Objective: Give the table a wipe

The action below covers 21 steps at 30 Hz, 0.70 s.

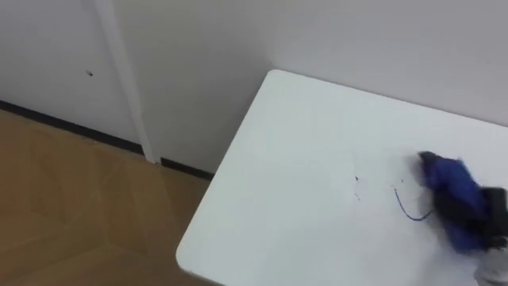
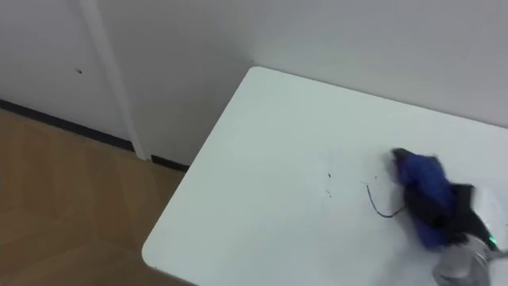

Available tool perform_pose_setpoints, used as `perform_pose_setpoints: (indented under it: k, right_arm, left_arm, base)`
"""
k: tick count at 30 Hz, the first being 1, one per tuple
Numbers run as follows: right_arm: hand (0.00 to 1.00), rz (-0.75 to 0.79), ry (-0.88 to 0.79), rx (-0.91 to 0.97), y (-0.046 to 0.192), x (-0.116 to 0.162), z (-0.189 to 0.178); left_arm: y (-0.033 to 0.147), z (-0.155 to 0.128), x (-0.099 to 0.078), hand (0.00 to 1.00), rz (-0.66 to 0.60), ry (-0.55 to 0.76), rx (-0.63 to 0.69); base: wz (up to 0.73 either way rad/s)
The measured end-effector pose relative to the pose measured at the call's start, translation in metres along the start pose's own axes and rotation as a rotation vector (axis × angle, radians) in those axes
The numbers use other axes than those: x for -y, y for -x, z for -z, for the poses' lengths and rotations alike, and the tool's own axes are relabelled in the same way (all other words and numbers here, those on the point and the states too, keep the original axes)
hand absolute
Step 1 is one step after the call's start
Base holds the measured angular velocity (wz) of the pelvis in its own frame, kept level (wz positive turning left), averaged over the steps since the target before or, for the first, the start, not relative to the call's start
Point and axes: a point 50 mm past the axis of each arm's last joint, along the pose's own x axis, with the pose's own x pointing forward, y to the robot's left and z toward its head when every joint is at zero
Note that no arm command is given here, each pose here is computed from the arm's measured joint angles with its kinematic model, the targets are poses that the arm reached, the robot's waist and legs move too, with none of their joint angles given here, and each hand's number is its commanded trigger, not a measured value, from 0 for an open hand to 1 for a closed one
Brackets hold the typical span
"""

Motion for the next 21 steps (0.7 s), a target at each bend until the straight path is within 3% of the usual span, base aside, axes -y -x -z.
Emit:
perform_pose_setpoints:
  k: [3, 7, 10, 13, 16, 18, 21]
  right_arm:
    - [1.0, 0.043, -0.034, -0.099, 0.005, 0.014, 0.031]
    - [1.0, 0.047, -0.034, -0.122, 0.007, 0.017, 0.04]
    - [1.0, 0.031, -0.009, -0.102, 0.006, 0.012, 0.031]
    - [1.0, 0.022, 0.121, -0.02, 0.002, 0.005, 0.004]
    - [1.0, -0.052, 0.302, 0.216, 0.009, -0.026, -0.056]
    - [1.0, -0.141, 0.418, 0.537, 0.035, -0.063, -0.132]
    - [1.0, -0.192, 0.474, 0.756, 0.057, -0.082, -0.191]
  left_arm:
    - [0.0, 0.005, -0.004, 0.0, -0.007, 0.02, -0.017]
    - [-0.002, -0.004, -0.005, 0.0, 0.0, 0.038, 0.007]
    - [-0.004, -0.02, -0.005, 0.0, 0.009, 0.032, 0.057]
    - [-0.004, -0.034, 0.0, 0.0, 0.028, -0.004, 0.098]
    - [-0.004, -0.045, 0.005, 0.0, 0.048, -0.04, 0.133]
    - [-0.004, -0.049, 0.007, 0.0, 0.068, -0.06, 0.143]
    - [-0.003, -0.062, 0.006, 0.0, 0.081, -0.08, 0.189]
  base:
    - [0.02]
    - [-0.07]
    - [-0.16]
    - [-0.34]
    - [-0.63]
    - [-0.03]
    - [0.37]
